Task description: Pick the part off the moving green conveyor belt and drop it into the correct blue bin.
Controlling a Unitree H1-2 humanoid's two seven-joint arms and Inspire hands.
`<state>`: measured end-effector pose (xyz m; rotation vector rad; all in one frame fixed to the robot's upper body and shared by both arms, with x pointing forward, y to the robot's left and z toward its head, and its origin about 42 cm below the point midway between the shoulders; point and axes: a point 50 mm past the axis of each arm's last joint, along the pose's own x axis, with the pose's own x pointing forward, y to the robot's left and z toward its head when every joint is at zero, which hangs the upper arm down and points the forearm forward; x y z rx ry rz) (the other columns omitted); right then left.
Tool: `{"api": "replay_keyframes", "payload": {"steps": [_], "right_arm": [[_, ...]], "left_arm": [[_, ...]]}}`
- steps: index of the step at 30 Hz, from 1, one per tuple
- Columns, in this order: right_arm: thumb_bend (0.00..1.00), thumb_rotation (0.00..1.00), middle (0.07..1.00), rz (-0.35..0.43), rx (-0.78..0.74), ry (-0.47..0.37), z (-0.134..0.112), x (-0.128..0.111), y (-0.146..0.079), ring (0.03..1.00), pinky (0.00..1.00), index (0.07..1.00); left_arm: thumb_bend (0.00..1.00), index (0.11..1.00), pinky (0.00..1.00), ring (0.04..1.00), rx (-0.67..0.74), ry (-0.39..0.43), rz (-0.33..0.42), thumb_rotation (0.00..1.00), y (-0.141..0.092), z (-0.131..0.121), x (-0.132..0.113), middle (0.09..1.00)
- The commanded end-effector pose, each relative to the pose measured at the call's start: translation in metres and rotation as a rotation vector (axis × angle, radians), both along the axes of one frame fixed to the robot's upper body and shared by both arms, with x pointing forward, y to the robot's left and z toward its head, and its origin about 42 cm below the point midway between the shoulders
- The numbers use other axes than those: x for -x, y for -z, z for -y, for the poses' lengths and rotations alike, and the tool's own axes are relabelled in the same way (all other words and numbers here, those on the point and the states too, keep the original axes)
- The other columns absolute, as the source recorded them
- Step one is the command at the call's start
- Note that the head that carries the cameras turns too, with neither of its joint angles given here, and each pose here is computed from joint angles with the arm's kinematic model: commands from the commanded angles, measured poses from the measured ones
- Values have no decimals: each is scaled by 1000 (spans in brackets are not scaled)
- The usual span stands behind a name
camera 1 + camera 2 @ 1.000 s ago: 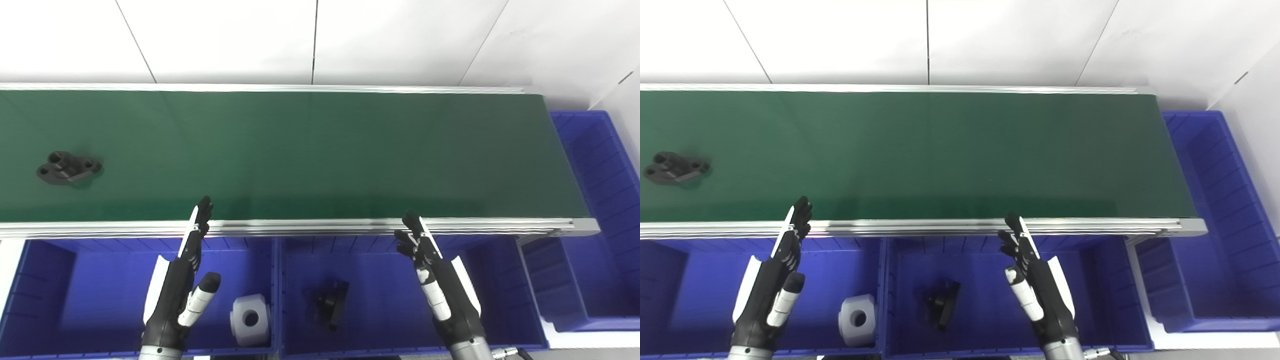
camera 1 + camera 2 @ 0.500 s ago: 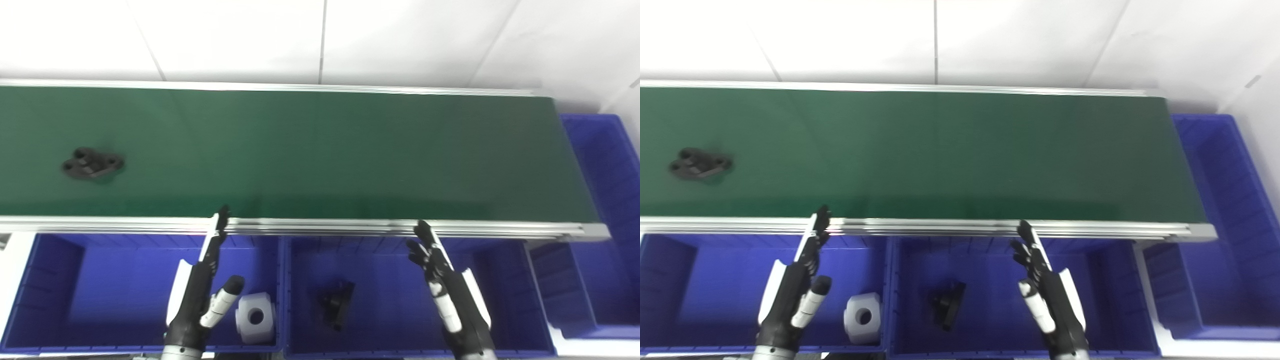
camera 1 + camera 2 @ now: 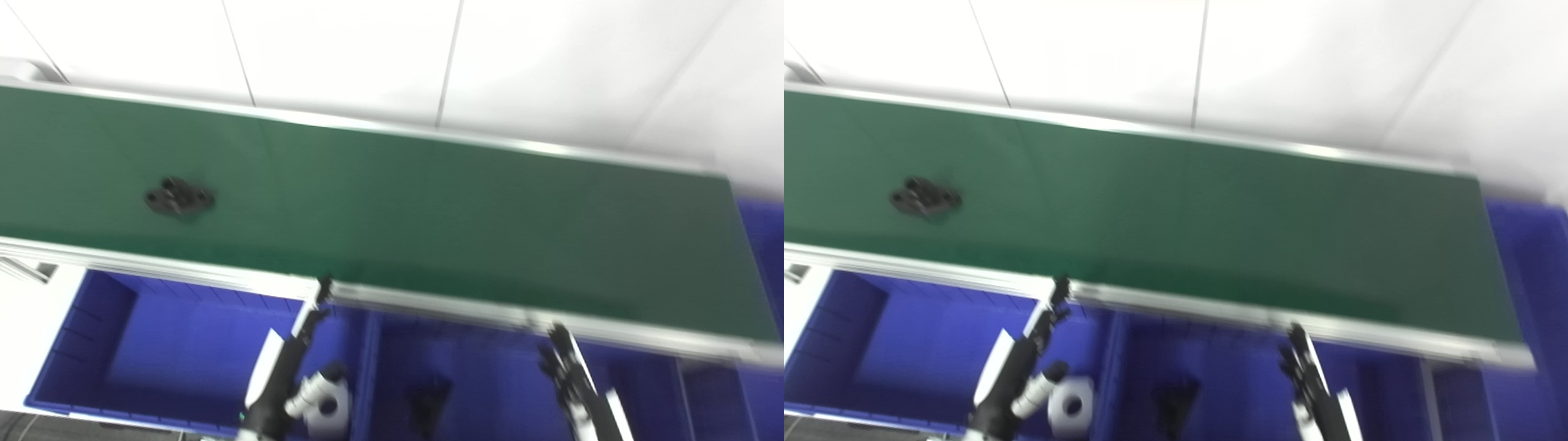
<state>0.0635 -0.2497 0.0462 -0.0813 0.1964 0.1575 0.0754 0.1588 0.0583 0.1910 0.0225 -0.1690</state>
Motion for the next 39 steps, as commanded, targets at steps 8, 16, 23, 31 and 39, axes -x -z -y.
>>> {"api": "replay_keyframes", "payload": {"steps": [8, 16, 23, 31, 39], "right_arm": [[860, 955, 999, 52, -30, -3, 7, -2, 8, 967, 967, 1000], [869, 946, 1000, 54, -28, -8, 7, -4, 13, 976, 964, 1000], [871, 953, 1000, 47, -39, -10, 11, -5, 16, 991, 979, 1000], [911, 946, 1000, 41, -34, -6, 17, -8, 17, 998, 975, 1000], [914, 952, 1000, 34, -35, -10, 24, -9, 15, 1000, 986, 1000]], "left_arm": [[796, 1000, 952, 1000, 5, -11, 34, 935, 9, 6, -2, 1000], [797, 1000, 866, 1000, 3, -7, 29, 929, 12, 6, -4, 1000], [795, 1000, 868, 1000, -9, 0, 33, 922, 17, 9, -6, 1000], [786, 1000, 781, 1000, -3, -2, 35, 931, 19, 16, -9, 1000], [776, 1000, 691, 971, -13, -9, 38, 952, 16, 24, -10, 1000]]}}
